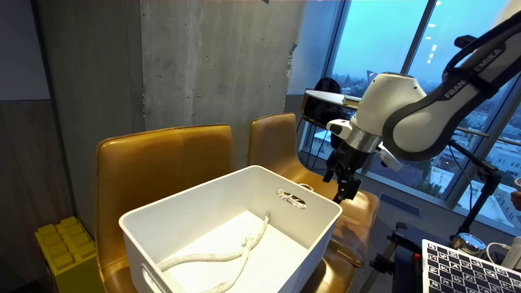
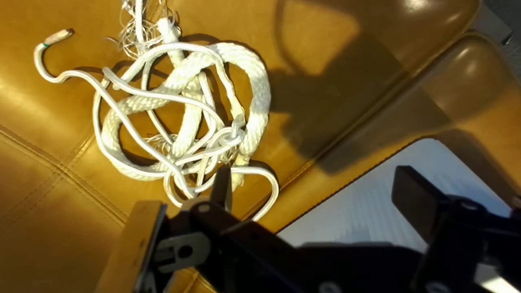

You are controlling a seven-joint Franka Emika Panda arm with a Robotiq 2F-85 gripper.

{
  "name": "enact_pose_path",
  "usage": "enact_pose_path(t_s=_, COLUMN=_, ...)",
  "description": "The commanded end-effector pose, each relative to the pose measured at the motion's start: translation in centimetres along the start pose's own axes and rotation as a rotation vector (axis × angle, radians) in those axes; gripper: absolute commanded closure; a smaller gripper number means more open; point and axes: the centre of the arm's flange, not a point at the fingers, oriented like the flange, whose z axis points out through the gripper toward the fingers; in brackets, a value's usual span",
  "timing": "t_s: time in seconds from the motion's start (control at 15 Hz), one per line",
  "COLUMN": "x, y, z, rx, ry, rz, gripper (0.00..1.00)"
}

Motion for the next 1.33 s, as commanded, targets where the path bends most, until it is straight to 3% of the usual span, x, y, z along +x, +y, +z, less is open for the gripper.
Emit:
enact_pose_path(t_s=0.0, x=0.0, y=3.2, z=4.2, rx=0.055, ry=-0.033, rz=-0.04, gripper=0.0)
enact_pose_path(t_s=0.4, x=-0.1, y=2.9, z=9.7, rx=0.111, ry=-0.121, rz=-0.057, gripper=0.0)
enact_pose_path(t_s=1.0, x=1.0, y=4.0, z=15.5, rx=0.123, ry=-0.229, rz=-0.096, gripper=0.0)
enact_pose_path(t_s=1.27, x=1.1, y=2.4, z=16.8, rx=0.151, ry=-0.264, rz=-0.114, gripper=0.0)
